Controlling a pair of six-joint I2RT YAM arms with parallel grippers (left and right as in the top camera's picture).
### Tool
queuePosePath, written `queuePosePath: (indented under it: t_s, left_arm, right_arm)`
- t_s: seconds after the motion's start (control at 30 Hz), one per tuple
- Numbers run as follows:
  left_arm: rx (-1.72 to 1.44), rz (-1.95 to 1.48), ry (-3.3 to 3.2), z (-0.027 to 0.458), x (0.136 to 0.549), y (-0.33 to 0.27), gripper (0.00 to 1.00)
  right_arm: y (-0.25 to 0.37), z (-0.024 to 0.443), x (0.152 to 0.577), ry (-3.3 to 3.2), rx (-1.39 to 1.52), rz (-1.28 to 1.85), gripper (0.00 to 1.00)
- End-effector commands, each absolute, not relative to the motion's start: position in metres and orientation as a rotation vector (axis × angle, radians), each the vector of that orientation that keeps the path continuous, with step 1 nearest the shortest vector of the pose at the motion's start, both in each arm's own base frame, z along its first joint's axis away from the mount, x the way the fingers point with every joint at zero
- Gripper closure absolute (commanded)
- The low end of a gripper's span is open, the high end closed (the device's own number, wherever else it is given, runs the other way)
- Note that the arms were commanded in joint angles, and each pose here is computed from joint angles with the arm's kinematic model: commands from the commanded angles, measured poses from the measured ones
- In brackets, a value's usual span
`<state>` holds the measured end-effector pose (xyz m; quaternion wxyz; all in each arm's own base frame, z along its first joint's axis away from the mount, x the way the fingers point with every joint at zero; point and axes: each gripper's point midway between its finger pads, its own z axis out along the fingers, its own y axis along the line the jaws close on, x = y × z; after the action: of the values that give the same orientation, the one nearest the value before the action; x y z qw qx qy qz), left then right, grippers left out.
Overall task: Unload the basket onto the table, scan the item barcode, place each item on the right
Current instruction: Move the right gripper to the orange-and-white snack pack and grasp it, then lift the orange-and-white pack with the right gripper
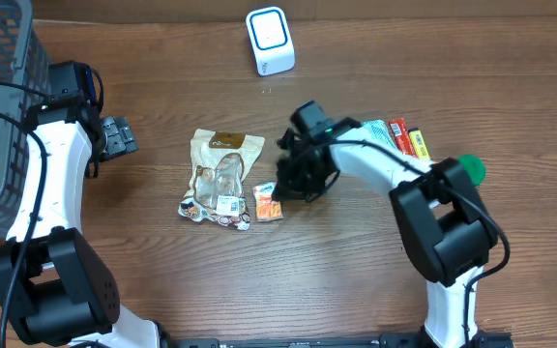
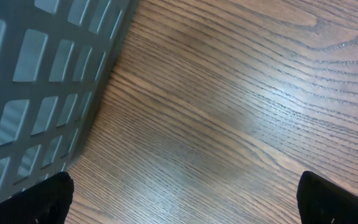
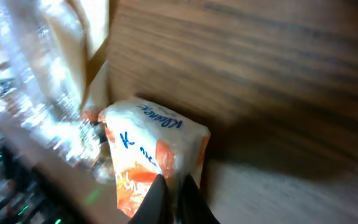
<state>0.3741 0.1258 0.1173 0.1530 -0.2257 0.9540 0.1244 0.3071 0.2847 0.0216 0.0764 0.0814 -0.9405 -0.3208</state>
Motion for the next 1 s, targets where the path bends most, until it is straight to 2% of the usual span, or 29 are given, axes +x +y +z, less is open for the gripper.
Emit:
queuePosePath:
  t_s: [0.0, 0.37, 0.73, 0.97]
  left_arm:
    - [-0.634, 0.367, 2.706, 0.128, 0.378, 0.126, 0.00]
    - [-0.634, 0.367, 2.706, 0.128, 0.378, 0.126, 0.00]
    - [-0.634, 0.367, 2.706, 0.128, 0.378, 0.126, 0.00]
    - [-0.634, 0.367, 2.706, 0.128, 0.378, 0.126, 0.00]
  right_arm:
    - [0.279, 0.080, 0.314, -2.660, 0.330, -1.373, 0.96]
    - [0.249, 0.158, 0.294, -2.262, 0.548, -2.037, 0.96]
    - [0.236, 0.193, 0.269, -2.199, 0.614, -2.222, 0.96]
    - [0.238, 0.201, 0.273, -2.167, 0.511, -2.259, 0.96]
